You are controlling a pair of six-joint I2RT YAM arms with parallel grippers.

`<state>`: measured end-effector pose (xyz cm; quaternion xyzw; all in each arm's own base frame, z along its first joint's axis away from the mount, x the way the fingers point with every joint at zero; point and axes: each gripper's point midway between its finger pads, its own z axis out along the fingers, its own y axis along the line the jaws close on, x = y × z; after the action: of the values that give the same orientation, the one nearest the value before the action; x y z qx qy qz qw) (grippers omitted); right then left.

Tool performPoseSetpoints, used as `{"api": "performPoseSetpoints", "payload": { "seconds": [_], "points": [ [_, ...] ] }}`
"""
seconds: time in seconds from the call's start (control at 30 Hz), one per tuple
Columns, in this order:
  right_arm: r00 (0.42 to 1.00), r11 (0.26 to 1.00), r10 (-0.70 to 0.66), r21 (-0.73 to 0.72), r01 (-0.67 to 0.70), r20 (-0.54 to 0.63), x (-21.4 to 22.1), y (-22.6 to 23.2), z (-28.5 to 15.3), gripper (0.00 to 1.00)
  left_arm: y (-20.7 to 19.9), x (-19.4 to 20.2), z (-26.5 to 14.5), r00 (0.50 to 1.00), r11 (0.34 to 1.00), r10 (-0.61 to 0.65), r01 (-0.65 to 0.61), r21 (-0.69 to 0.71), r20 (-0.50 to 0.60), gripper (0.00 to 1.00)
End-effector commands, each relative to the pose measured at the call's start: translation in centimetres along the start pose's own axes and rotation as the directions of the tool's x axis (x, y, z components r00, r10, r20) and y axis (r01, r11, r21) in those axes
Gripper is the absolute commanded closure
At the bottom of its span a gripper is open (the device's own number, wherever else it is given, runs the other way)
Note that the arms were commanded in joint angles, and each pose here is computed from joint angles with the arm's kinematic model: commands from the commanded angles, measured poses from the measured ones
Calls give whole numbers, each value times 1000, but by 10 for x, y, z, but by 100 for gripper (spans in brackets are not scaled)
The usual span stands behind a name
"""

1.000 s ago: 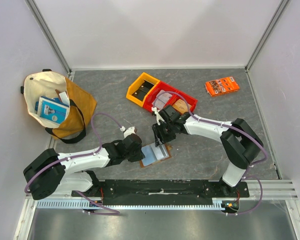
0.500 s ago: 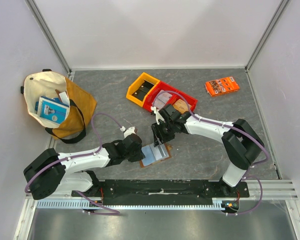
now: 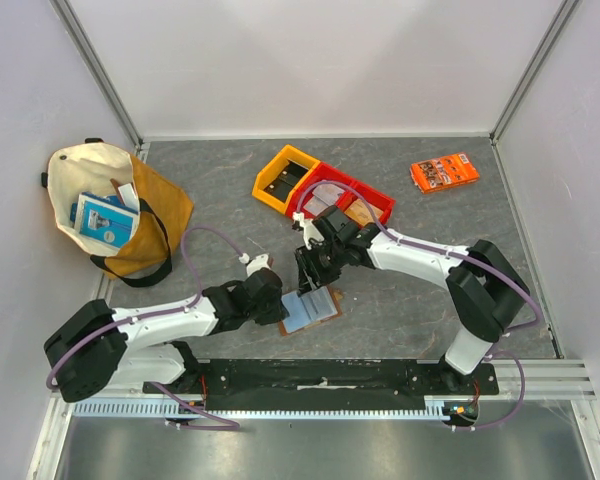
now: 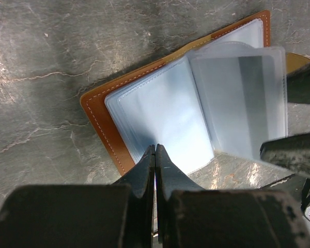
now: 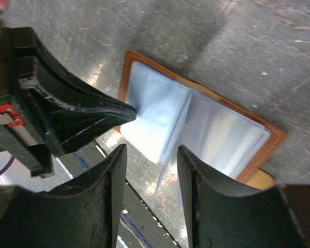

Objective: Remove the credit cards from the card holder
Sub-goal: Remove the credit card from the card holder.

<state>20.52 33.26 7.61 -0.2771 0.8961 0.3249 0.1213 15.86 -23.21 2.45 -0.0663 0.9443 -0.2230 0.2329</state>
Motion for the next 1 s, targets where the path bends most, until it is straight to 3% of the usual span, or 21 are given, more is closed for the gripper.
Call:
{"api": "performPoseSetpoints", "payload": {
  "seconds": [0.0,0.23,0.5,0.67,0.97],
  "points": [
    [999,993,-31,-110,35,45,-17,35,-5,49,3,-2,-4,1000,1000,-26,26,-1,15,98],
    [999,990,-37,-137,40,24,-12,44,9,47,3,-6,-12,997,998,-61,59,30,53,98],
    [999,997,-23,-68,25,29,-11,29,18,46,-10,-23,-31,984,986,-107,86,146,141,96],
    [998,992,-24,126,16,59,-11,-5,14,47,-18,-26,-33,985,981,-100,73,179,144,95],
    [991,880,-74,475,12,112,-15,-61,-28,46,-28,-22,-24,993,983,-59,40,179,103,95]
  ]
}}
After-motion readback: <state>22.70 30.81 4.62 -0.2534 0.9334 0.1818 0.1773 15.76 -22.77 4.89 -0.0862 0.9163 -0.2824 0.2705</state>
